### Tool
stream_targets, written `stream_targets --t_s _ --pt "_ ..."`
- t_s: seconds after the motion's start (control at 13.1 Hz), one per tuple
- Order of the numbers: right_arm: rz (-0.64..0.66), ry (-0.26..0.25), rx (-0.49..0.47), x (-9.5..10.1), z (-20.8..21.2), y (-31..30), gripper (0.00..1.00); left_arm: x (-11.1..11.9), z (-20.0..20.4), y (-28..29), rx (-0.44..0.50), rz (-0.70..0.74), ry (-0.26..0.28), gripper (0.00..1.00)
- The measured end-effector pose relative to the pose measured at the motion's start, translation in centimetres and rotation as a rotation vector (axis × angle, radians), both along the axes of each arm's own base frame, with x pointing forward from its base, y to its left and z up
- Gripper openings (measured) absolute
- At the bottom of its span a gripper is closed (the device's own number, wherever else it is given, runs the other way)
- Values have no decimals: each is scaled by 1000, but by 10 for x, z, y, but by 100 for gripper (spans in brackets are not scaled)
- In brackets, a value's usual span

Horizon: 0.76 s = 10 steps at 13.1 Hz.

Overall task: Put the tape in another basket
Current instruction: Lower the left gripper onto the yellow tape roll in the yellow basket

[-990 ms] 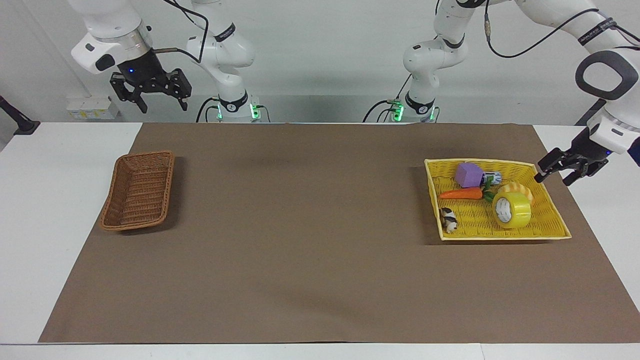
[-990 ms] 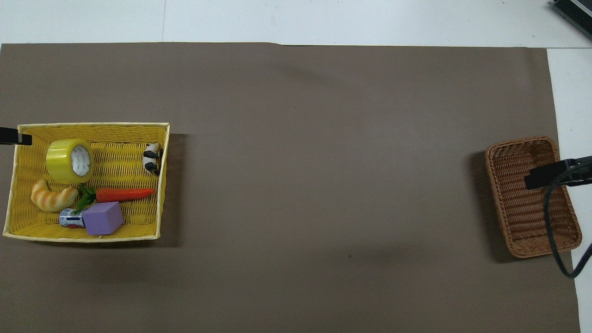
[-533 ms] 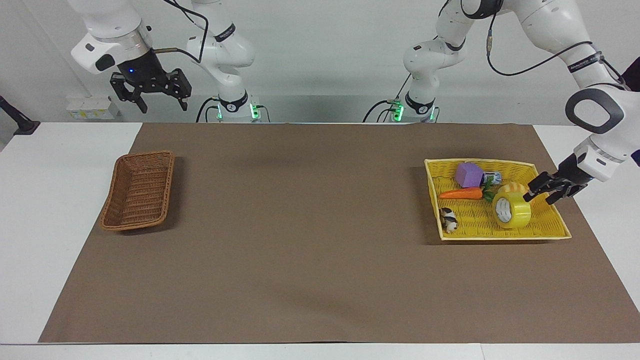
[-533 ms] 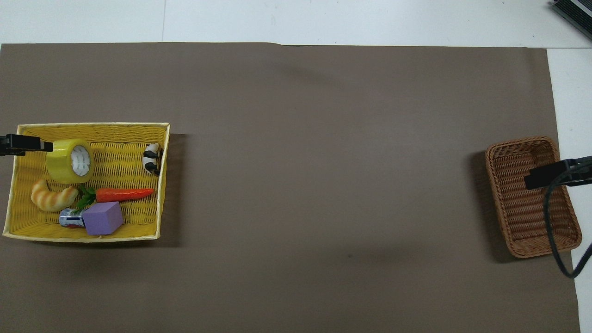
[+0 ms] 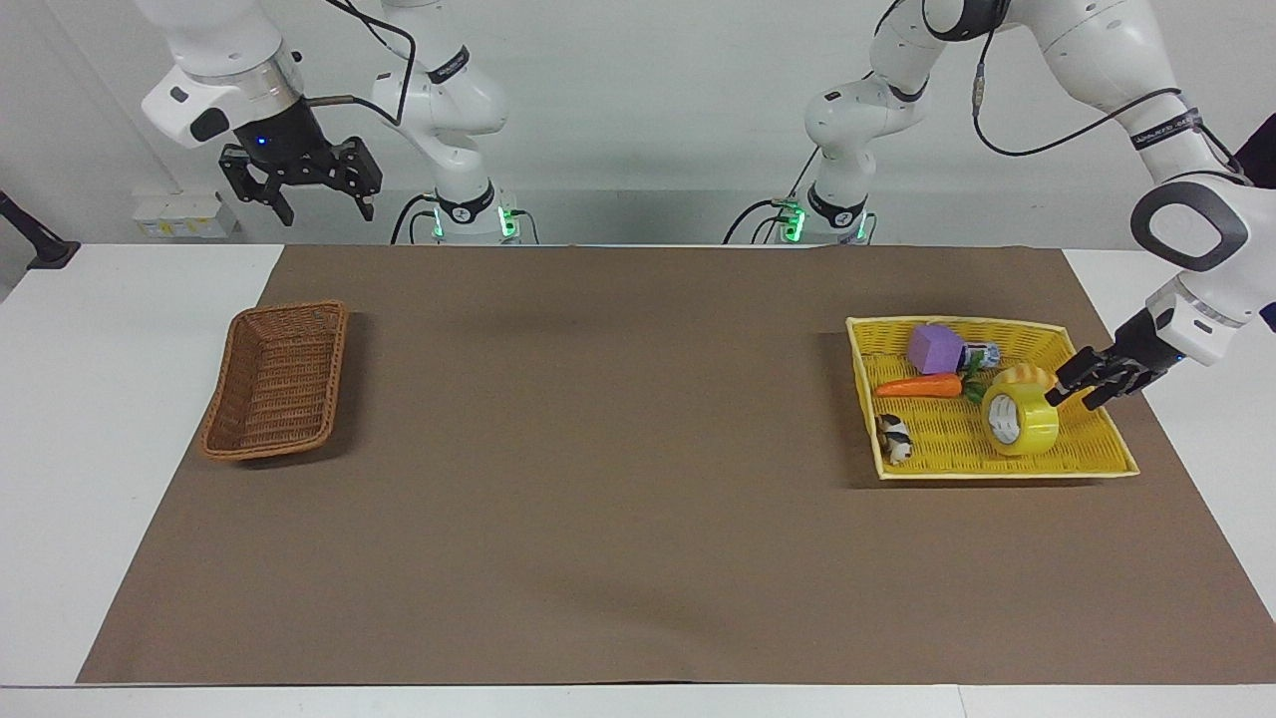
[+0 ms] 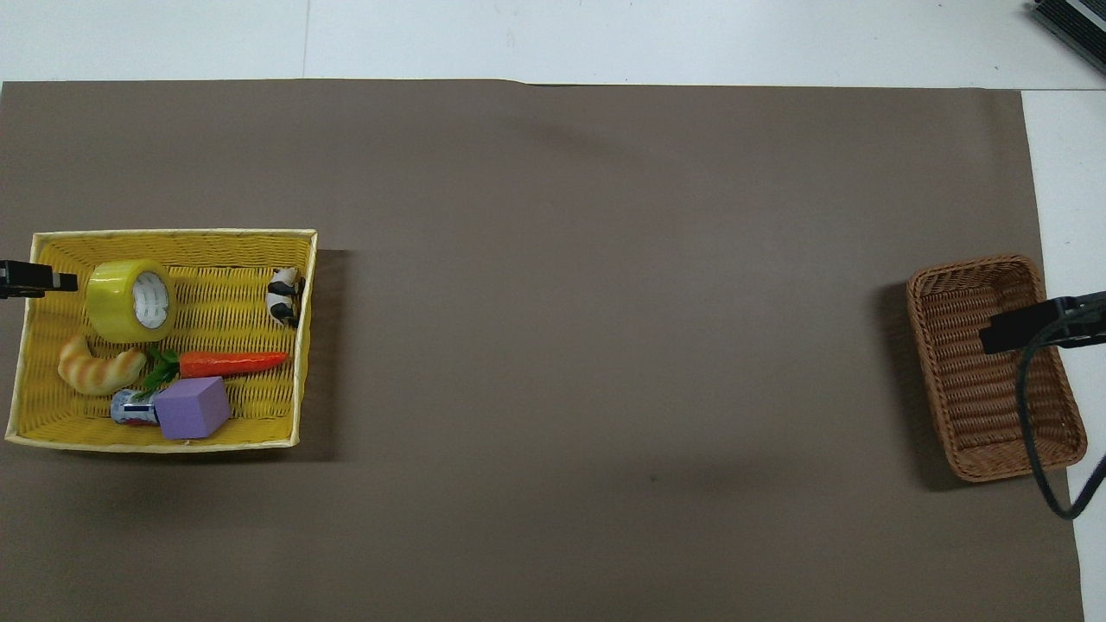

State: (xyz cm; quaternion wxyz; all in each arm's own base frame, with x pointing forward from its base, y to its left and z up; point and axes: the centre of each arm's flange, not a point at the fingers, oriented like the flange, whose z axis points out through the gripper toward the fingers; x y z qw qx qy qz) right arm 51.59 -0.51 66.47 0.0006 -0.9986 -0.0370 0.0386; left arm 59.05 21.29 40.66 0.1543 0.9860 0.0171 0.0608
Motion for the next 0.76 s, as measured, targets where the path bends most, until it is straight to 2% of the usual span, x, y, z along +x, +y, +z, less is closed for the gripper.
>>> stream_targets --t_s 0.15,0.38,0.46,0.76 --pt "0 -1 0 0 0 0 100 1 -3 -6 -4 -9 3 60" --pt "0 -1 0 0 0 0 100 2 -7 -14 -14 -19 8 93" --pt "0 -1 0 0 0 0 100 4 -8 -19 -17 -24 10 96" --pt "0 -1 0 0 0 0 100 10 -15 -47 -11 -53 8 96"
